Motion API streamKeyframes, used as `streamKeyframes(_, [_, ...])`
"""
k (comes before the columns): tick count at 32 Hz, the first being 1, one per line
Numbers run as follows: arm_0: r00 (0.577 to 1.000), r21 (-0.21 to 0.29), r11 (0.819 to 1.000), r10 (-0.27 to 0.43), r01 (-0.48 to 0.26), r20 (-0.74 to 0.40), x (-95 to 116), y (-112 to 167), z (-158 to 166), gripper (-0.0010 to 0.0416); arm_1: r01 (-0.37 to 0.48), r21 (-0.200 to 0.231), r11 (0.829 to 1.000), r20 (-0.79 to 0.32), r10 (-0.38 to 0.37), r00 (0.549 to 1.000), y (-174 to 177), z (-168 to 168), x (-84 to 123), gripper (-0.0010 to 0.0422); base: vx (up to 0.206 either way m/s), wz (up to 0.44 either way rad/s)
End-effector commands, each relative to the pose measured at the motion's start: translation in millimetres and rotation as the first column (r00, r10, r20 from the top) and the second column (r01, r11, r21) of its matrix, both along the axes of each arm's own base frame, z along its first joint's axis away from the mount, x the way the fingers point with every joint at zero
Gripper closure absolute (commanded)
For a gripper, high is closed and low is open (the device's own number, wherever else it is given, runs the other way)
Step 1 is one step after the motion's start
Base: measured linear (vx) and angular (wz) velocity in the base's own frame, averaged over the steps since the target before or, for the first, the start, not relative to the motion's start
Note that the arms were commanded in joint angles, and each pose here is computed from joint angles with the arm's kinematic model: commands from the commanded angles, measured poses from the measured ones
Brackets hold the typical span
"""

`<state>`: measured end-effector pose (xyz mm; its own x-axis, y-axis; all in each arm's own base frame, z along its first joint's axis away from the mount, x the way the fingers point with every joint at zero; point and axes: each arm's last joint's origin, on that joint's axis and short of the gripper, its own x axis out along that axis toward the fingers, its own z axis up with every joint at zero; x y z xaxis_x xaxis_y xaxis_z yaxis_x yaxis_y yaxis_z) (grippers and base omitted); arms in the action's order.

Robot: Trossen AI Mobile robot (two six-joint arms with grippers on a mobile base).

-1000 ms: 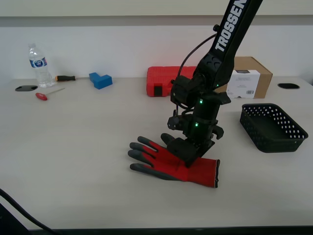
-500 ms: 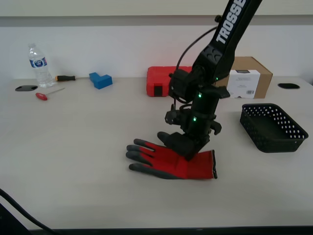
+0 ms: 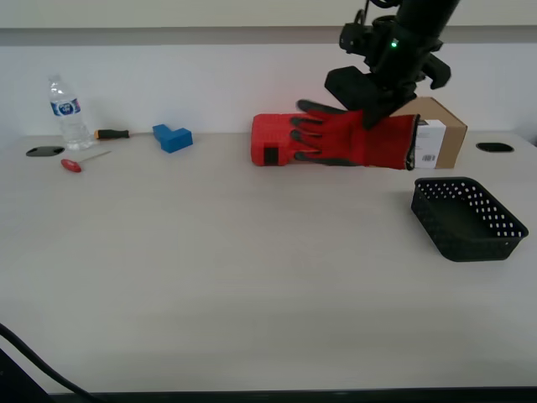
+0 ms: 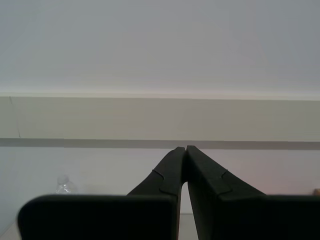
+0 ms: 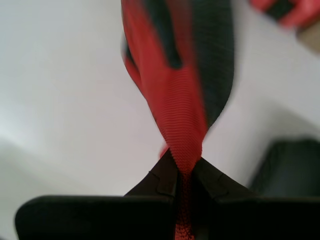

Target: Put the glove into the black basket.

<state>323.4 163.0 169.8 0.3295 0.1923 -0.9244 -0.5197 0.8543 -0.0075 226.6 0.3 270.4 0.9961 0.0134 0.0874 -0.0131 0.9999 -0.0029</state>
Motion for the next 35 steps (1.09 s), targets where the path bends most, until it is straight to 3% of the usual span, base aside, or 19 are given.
streamKeyframes(1, [0.996, -0.025, 0.996, -0.083, 0.084, 0.043, 1.8, -26.7, 20.4, 0.0407, 0.001, 0.000, 1.000, 0.004, -0.001, 1.000, 0.0, 0.3, 0.0, 0.0412, 0.000, 0.000])
streamKeyframes(4, [0.970, -0.037, 0.970, -0.237, 0.239, 0.048, -8.5, -84.4, 26.4, 0.0407, -0.001, -0.001, 1.000, 0.003, 0.001, 1.000, 0.0, -0.1, -0.1, 0.0412, 0.000, 0.000])
streamKeyframes(7, [0.945, -0.050, 0.944, -0.325, 0.326, 0.023, -20.8, -116.6, 18.1, 0.0407, -0.011, -0.001, 1.000, 0.005, 0.011, 1.000, 0.4, 0.2, 0.0, 0.0412, 0.000, 0.000])
streamKeyframes(8, [0.927, -0.054, 0.925, -0.375, 0.376, 0.016, -24.8, -133.4, 12.1, 0.0407, 0.002, 0.000, 1.000, 0.001, -0.002, 1.000, -0.1, -0.5, -0.1, 0.0412, 0.000, 0.000])
streamKeyframes(12, [0.876, -0.069, 0.875, -0.482, 0.479, -0.026, -38.2, -168.5, -12.4, 0.0407, -0.005, -0.001, 1.000, 0.002, 0.005, 1.000, 0.3, -0.4, -0.1, 0.0412, 0.000, 0.000])
streamKeyframes(15, [0.850, -0.055, 0.849, -0.527, 0.526, -0.001, -44.2, -183.1, -26.5, 0.0407, -0.002, 0.000, 1.000, 0.005, 0.002, 1.000, 0.2, 0.5, 0.0, 0.0412, 0.000, 0.000])
streamKeyframes(22, [0.849, -0.012, 0.850, -0.525, 0.527, 0.062, -38.2, -184.4, -37.8, 0.0407, -0.004, -0.001, 1.000, 0.003, 0.004, 1.000, 0.3, 0.0, 0.0, 0.0412, 0.000, 0.000])
streamKeyframes(28, [0.864, 0.004, 0.865, -0.500, 0.501, -0.051, -0.7, -184.2, -72.9, 0.0407, -0.004, -0.001, 1.000, 0.003, 0.004, 1.000, 0.3, 0.0, 0.0, 0.0412, 0.000, 0.000])
streamKeyframes(35, [0.845, -0.036, 0.857, -0.514, 0.515, -0.151, 7.9, -185.7, -110.0, 0.0398, -0.005, -0.001, 1.000, 0.002, 0.005, 1.000, 0.3, -0.3, -0.1, 0.0412, 0.000, 0.000])
